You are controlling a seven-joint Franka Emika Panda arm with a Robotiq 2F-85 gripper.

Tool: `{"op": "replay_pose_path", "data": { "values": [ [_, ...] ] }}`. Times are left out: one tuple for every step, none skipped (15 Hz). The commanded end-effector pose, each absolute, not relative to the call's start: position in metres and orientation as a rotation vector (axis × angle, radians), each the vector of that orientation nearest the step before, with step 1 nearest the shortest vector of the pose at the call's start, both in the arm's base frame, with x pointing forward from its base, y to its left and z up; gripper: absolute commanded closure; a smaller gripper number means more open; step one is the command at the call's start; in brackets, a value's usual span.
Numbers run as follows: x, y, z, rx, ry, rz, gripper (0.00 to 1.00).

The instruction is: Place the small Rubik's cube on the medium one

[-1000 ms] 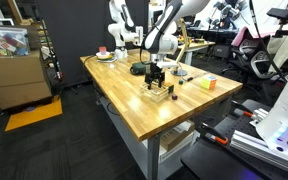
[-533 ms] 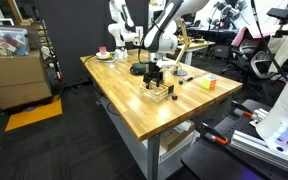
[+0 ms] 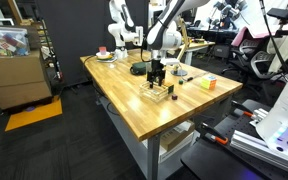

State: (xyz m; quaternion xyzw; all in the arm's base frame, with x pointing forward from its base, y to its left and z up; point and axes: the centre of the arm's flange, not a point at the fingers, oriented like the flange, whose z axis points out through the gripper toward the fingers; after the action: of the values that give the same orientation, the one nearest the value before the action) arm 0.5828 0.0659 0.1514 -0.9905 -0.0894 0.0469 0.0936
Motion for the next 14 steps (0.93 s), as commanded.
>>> {"op": "replay_pose_path", "data": {
  "values": [
    [0.5738, 0.0601, 0.1548, -2.939, -0.292, 0.117, 0.46],
    [0.5736, 0.0596, 0.1538, -2.94, -0.287, 0.119, 0.52],
    [0.5735, 0.0591, 0.1537, -2.939, -0.286, 0.119, 0.6],
    [0.5738, 0.0586, 0.1537, -2.942, -0.283, 0.117, 0.66],
    [0.5746, 0.0581, 0.1538, -2.94, -0.281, 0.108, 0.74],
    [0.5753, 0.0574, 0.1539, -2.939, -0.282, 0.098, 0.81],
    [0.576, 0.0569, 0.1541, -2.938, -0.282, 0.091, 0.88],
    [0.5765, 0.0565, 0.1544, -2.937, -0.282, 0.082, 0.94],
    [0.582, 0.0613, 0.1503, -2.943, -0.259, 0.122, 0.77],
    [0.5823, 0.0609, 0.1504, -2.943, -0.259, 0.118, 0.83],
    [0.5824, 0.0607, 0.1505, -2.944, -0.26, 0.116, 0.89],
    [0.5824, 0.0607, 0.1505, -2.944, -0.26, 0.116, 0.94],
    [0.5825, 0.0607, 0.1506, -2.944, -0.261, 0.116, 0.94],
    [0.5825, 0.0607, 0.1506, -2.944, -0.261, 0.115, 0.94]
  ]
}}
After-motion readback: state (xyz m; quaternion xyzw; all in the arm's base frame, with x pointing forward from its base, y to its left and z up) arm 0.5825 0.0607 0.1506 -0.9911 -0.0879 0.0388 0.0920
